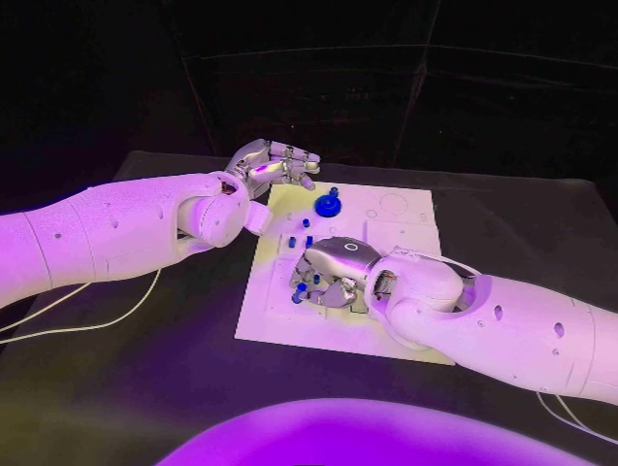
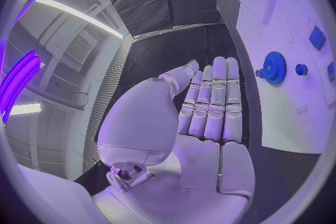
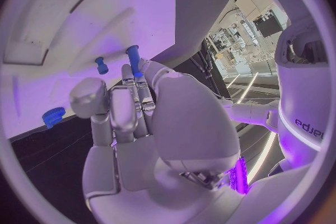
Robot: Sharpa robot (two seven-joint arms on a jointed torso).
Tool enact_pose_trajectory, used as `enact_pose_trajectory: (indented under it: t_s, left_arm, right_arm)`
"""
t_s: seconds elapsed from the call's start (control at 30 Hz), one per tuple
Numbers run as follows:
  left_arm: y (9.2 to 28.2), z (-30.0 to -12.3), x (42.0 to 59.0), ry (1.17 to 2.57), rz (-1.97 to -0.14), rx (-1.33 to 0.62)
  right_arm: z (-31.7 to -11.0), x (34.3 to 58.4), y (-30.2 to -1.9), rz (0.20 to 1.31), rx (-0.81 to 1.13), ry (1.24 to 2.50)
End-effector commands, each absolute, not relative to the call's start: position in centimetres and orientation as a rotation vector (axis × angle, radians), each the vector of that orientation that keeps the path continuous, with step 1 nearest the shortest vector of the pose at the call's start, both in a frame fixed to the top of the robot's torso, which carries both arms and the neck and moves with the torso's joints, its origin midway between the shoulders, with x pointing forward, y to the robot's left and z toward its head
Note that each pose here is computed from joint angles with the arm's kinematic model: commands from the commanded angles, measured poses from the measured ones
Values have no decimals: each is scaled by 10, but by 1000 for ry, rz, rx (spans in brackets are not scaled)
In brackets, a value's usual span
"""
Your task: Assemble the parts on the task board
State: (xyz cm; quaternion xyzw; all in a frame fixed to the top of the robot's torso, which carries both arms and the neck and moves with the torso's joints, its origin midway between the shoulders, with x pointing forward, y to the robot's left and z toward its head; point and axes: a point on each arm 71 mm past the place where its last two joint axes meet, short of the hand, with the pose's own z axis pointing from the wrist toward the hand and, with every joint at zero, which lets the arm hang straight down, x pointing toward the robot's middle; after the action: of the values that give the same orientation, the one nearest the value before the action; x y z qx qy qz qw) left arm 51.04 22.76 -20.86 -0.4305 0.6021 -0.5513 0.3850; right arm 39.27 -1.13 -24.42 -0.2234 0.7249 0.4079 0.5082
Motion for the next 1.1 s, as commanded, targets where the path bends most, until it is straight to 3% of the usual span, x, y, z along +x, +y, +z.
enact_pose_trajectory:
  t_s: [0.03, 1.1]
  left_arm:
    - [226, -207, 510, 1535, -1418, -1088]
    - [226, -207, 510, 1538, -1419, -1089]
  right_arm:
    - [-246, 392, -10, 956, -573, 1764]
    - [-246, 388, -5, 990, -573, 1759]
